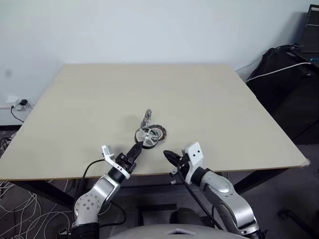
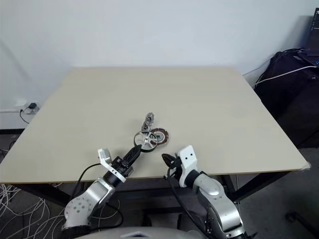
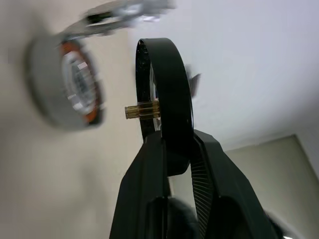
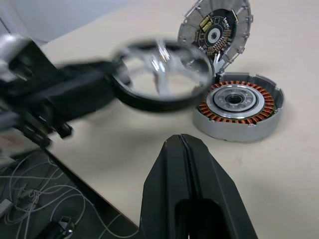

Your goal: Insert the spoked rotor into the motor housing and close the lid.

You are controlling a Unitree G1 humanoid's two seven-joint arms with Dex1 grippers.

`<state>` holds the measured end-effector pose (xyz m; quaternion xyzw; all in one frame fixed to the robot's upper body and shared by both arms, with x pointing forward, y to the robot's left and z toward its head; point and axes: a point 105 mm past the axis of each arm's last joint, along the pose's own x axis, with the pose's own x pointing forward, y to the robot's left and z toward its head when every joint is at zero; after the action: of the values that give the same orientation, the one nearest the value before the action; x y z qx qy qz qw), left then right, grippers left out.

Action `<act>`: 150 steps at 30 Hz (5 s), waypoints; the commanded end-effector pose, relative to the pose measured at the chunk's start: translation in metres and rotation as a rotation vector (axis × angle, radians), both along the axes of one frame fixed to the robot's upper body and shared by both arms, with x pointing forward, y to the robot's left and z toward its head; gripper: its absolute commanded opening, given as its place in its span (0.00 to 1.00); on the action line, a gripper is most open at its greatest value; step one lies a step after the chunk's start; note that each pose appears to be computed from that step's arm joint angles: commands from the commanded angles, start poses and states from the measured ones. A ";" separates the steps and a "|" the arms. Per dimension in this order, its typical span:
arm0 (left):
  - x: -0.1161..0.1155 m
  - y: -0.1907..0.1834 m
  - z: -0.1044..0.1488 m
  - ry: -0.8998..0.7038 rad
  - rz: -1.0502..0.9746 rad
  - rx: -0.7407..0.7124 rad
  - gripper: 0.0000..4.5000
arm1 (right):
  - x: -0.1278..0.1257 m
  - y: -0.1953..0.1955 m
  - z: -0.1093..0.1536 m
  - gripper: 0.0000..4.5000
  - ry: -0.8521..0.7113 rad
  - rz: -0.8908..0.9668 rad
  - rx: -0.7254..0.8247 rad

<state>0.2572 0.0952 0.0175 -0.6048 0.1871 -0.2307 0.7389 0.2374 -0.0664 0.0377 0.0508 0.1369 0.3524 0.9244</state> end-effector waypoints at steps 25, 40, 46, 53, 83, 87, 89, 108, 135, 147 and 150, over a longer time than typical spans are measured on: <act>0.048 -0.049 0.019 -0.023 -0.017 -0.069 0.08 | 0.005 0.002 0.011 0.00 -0.050 -0.006 0.021; 0.062 -0.063 0.021 -0.018 -0.010 -0.079 0.08 | 0.004 0.004 0.013 0.00 -0.052 -0.010 0.022; 0.065 -0.070 0.021 -0.019 -0.025 -0.076 0.08 | 0.004 0.004 0.014 0.00 -0.055 -0.013 0.022; 0.064 -0.071 0.015 0.008 -0.030 -0.050 0.08 | 0.005 0.004 0.014 0.00 -0.056 -0.015 0.021; 0.066 -0.080 0.009 0.023 -0.058 -0.053 0.08 | 0.004 0.002 0.015 0.00 -0.060 -0.027 0.016; 0.066 -0.079 0.008 0.025 -0.054 -0.051 0.37 | 0.004 0.002 0.015 0.00 -0.060 -0.026 0.016; 0.066 -0.079 0.008 0.026 -0.053 -0.049 0.53 | 0.005 0.002 0.015 0.00 -0.061 -0.027 0.016; 0.054 -0.042 0.005 0.021 0.031 0.012 0.88 | 0.007 0.003 0.015 0.00 -0.059 -0.029 0.025; 0.015 -0.017 0.004 -0.597 -0.055 0.977 0.40 | 0.057 -0.006 -0.004 0.00 -0.063 -0.211 -0.171; 0.012 -0.002 0.003 -0.706 0.091 1.168 0.01 | 0.104 0.009 -0.016 0.00 -0.016 -0.210 -0.249; 0.011 -0.003 0.005 -0.731 0.092 1.170 0.01 | 0.113 0.017 -0.015 0.00 -0.015 -0.190 -0.246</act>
<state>0.2661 0.0959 0.0099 -0.0040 0.0255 -0.2404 0.9703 0.3406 -0.0526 0.0088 -0.0546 0.1925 0.2428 0.9492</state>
